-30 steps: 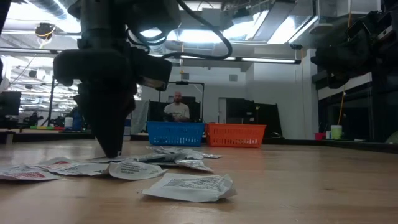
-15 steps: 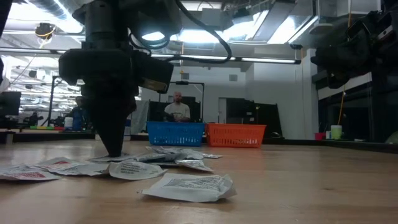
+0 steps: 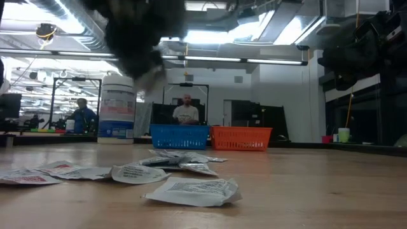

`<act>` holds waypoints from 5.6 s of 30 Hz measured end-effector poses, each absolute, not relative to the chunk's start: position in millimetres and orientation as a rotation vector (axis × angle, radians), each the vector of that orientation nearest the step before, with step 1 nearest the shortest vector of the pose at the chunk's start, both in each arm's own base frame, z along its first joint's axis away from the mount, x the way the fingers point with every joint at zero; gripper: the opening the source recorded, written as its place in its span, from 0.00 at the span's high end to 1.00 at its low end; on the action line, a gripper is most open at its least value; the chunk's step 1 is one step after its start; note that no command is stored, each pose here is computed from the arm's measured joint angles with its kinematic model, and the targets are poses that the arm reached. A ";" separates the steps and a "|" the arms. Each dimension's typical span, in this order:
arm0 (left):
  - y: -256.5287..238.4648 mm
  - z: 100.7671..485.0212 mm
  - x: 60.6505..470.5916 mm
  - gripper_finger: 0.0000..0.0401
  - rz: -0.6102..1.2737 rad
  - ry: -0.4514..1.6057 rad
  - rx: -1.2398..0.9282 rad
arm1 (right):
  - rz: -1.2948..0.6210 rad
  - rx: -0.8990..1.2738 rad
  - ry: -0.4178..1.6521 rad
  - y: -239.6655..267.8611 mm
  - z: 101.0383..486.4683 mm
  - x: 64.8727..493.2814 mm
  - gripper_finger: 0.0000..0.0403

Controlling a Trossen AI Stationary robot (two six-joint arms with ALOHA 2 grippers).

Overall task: Pick & Place First Aid Supplies
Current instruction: Put the alcohol pad into the black bin, then put the ointment pack into the blue bin

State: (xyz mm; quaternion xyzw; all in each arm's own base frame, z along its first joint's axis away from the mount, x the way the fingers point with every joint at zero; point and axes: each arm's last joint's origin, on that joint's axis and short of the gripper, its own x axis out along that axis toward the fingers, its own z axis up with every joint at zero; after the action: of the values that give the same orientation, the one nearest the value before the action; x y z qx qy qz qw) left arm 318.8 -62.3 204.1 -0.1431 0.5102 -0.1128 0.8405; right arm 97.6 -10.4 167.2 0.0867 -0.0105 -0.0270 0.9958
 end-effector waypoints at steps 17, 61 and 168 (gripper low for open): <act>-3.6 284.0 343.9 1.00 -0.723 0.435 -0.577 | -0.054 0.174 -0.020 -10.4 167.0 97.6 0.75; 197.7 257.4 279.1 1.00 0.452 0.480 -0.305 | -0.054 0.174 -0.021 -10.4 167.1 97.6 0.75; -148.9 222.3 312.1 0.67 -0.091 0.984 0.029 | -0.054 0.174 -0.020 -10.4 167.0 97.6 0.75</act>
State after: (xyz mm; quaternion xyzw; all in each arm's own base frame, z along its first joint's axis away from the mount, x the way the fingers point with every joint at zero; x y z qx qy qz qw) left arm 312.1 -148.9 222.3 0.0139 0.4723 -0.0437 0.8803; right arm 97.6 -10.4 167.0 0.0867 -0.0101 -0.0271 0.9958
